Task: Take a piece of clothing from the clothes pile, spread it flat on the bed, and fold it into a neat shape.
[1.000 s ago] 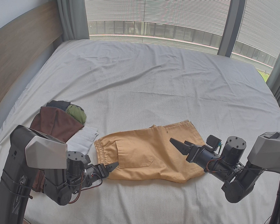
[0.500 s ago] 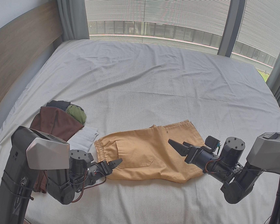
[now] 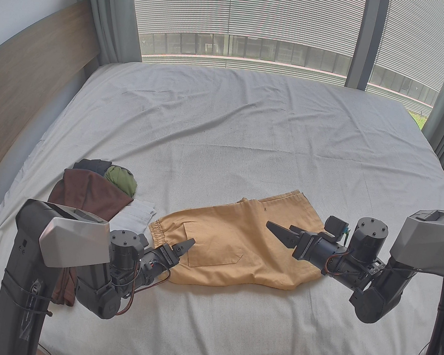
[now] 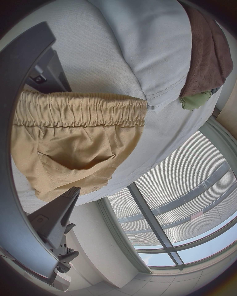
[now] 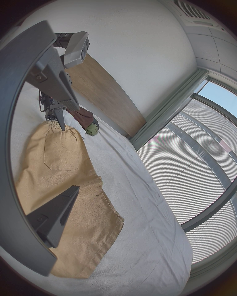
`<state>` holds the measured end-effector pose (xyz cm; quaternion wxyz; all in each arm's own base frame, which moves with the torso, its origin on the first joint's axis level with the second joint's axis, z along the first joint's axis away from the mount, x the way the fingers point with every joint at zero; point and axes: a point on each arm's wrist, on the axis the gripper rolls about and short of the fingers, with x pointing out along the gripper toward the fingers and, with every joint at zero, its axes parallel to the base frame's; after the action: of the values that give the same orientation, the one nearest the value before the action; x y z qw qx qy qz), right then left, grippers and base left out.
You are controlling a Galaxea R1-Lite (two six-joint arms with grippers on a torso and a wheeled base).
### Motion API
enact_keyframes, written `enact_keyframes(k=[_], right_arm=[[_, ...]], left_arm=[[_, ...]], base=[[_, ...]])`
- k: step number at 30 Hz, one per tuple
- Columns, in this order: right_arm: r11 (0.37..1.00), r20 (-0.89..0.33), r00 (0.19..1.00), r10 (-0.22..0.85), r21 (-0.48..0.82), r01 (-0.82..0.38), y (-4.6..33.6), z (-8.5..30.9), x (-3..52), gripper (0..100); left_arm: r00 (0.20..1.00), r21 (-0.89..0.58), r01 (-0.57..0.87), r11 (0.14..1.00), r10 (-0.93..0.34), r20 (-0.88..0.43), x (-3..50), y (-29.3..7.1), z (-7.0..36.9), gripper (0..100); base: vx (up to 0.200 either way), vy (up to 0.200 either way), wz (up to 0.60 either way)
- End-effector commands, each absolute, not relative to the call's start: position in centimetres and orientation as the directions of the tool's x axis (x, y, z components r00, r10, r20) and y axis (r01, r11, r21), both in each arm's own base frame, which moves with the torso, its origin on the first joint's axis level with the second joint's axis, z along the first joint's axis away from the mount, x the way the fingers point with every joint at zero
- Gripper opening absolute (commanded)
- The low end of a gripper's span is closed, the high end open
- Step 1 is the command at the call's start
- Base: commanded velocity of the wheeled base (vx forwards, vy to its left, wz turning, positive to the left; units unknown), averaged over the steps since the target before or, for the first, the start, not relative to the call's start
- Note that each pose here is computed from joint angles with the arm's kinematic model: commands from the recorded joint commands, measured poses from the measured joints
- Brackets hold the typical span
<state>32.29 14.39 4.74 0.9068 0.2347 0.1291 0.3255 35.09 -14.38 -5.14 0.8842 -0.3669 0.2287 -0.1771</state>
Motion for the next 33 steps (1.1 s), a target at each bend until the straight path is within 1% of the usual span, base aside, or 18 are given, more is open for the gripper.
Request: enact_keyframes(k=[1, 8, 9, 16, 23, 28, 33], right_arm=[[0.678, -0.086, 0.754, 0.652, 0.511, -0.528, 14.4, 4.6, 32.3, 100], [0.680, -0.086, 0.755, 0.650, 0.510, -0.528, 14.4, 4.6, 32.3, 100], [0.679, -0.088, 0.754, 0.650, 0.511, -0.526, 14.4, 4.5, 32.3, 100], [0.681, -0.095, 0.754, 0.650, 0.512, -0.523, 14.4, 4.3, 32.3, 100], [0.680, -0.101, 0.750, 0.653, 0.513, -0.524, 14.6, 4.0, 32.3, 100], [0.679, -0.104, 0.748, 0.656, 0.513, -0.524, 14.7, 3.9, 32.2, 100], [0.681, -0.112, 0.746, 0.656, 0.514, -0.522, 14.8, 3.6, 32.3, 100]], left_arm=[[0.838, -0.730, 0.139, 0.669, -0.472, -0.273, 35.1, -14.0, -5.0, 100], [0.836, -0.735, 0.123, 0.667, -0.468, -0.285, 35.0, -13.8, -5.1, 100], [0.837, -0.735, 0.123, 0.667, -0.467, -0.283, 35.0, -13.8, -5.1, 0], [0.844, -0.731, 0.094, 0.676, -0.443, -0.301, 34.7, -12.9, -5.1, 0], [0.847, -0.728, 0.068, 0.682, -0.425, -0.319, 33.3, -11.1, -2.9, 0], [0.847, -0.673, 0.041, 0.738, -0.384, -0.369, 32.6, -9.1, -3.3, 0], [0.846, -0.661, 0.023, 0.750, -0.366, -0.387, 32.3, -8.4, -3.5, 0]], base=[[0.000, 0.000, 0.00], [0.000, 0.000, 0.00], [0.000, 0.000, 0.00], [0.000, 0.000, 0.00], [0.000, 0.000, 0.00], [0.000, 0.000, 0.00], [0.000, 0.000, 0.00]])
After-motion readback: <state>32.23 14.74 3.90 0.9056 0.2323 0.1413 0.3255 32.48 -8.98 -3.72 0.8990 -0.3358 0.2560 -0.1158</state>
